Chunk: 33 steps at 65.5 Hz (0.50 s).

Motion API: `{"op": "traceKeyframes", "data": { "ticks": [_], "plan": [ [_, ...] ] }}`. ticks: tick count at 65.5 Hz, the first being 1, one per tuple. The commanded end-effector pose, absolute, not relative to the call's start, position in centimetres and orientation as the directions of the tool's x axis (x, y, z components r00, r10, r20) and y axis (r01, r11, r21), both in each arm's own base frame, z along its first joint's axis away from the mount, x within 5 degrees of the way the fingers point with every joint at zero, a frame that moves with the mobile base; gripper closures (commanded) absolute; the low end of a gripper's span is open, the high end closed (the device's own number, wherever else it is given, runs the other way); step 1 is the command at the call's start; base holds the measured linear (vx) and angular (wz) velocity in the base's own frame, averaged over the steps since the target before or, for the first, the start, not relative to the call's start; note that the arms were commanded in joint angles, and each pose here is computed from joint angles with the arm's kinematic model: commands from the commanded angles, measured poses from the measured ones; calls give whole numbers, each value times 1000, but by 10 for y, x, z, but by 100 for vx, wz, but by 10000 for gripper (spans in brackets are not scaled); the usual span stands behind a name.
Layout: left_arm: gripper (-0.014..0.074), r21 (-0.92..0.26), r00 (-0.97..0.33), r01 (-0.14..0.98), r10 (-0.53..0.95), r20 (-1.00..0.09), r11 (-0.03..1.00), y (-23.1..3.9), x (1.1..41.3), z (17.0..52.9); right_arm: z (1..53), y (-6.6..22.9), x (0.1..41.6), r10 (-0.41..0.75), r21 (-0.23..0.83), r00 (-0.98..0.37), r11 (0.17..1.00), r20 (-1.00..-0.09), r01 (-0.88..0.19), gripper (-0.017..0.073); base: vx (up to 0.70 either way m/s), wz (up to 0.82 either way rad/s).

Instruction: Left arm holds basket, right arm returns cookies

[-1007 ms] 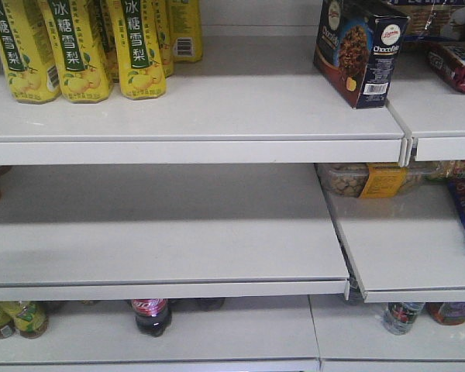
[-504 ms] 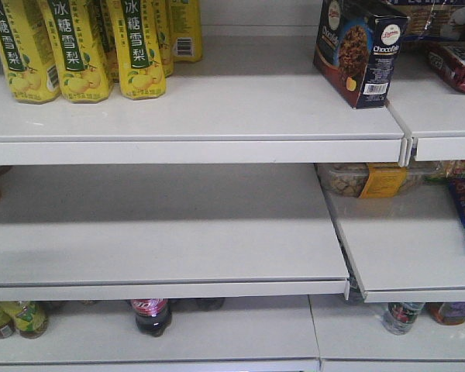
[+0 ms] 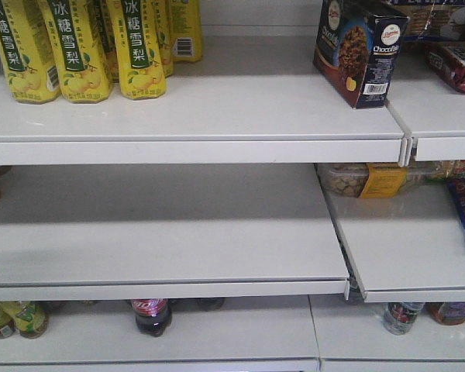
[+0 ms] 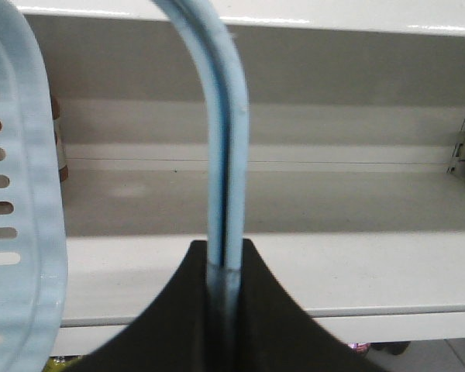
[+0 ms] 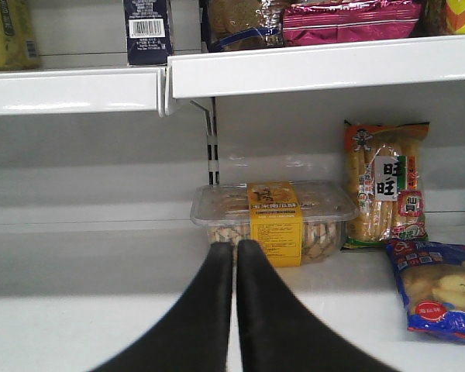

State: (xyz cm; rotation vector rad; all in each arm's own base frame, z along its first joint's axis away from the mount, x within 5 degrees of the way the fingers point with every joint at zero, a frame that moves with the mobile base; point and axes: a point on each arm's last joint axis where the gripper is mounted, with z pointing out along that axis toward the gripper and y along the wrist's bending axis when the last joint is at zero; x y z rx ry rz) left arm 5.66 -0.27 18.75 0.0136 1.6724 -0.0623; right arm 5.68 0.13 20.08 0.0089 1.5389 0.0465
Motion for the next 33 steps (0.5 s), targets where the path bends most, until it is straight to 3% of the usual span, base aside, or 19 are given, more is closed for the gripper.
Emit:
{"op": "traceKeyframes", "data": {
  "ticks": [1,33],
  "plan": [
    [600,-9,49,55,-12,-999,998,-3,55,207,207,1,56,28,25,110,999,-994,-24,566,0,0],
    [600,-9,49,55,-12,-999,998,-3,55,207,207,1,56,28,25,110,999,-994,-24,566,0,0]
  ]
}}
